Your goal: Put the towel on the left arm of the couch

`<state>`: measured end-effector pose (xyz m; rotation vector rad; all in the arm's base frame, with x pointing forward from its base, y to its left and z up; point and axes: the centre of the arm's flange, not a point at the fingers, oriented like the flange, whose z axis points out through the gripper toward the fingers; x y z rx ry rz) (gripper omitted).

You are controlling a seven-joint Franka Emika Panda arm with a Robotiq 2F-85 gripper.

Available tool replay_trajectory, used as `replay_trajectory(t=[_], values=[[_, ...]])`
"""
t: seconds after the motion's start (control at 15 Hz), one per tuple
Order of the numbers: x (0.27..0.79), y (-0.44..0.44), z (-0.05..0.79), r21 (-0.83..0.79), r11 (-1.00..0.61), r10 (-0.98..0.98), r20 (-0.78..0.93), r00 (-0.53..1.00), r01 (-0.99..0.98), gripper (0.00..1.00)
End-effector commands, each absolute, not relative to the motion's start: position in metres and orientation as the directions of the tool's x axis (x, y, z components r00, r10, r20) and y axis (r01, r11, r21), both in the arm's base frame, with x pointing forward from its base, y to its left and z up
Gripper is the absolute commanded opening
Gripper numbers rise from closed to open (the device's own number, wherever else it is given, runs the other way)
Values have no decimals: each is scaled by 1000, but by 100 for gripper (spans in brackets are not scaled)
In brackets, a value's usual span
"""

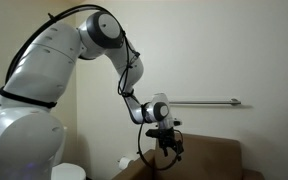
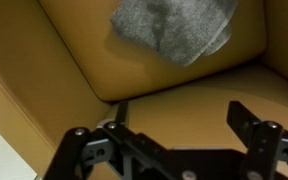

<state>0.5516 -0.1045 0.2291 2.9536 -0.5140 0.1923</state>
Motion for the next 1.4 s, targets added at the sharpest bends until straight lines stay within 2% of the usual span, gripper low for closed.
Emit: replay_trajectory(t=[0.0, 0.2, 0.6, 0.93, 1.2, 1.27, 1.33], values=[[551, -104, 228, 112, -932, -328, 146, 933, -345, 100], [555, -103, 227, 105, -936, -319, 149, 936, -336, 100], [638, -114, 214, 105, -967, -216, 134, 967, -231, 100], [689, -128, 196, 39, -987, -159, -10, 987, -159, 100], [685, -141, 175, 14, -994, -111, -157, 981, -110, 100], [673, -131, 180, 35, -989, -145, -107, 984, -142, 100], [673, -134, 175, 34, -990, -141, -130, 982, -138, 100]])
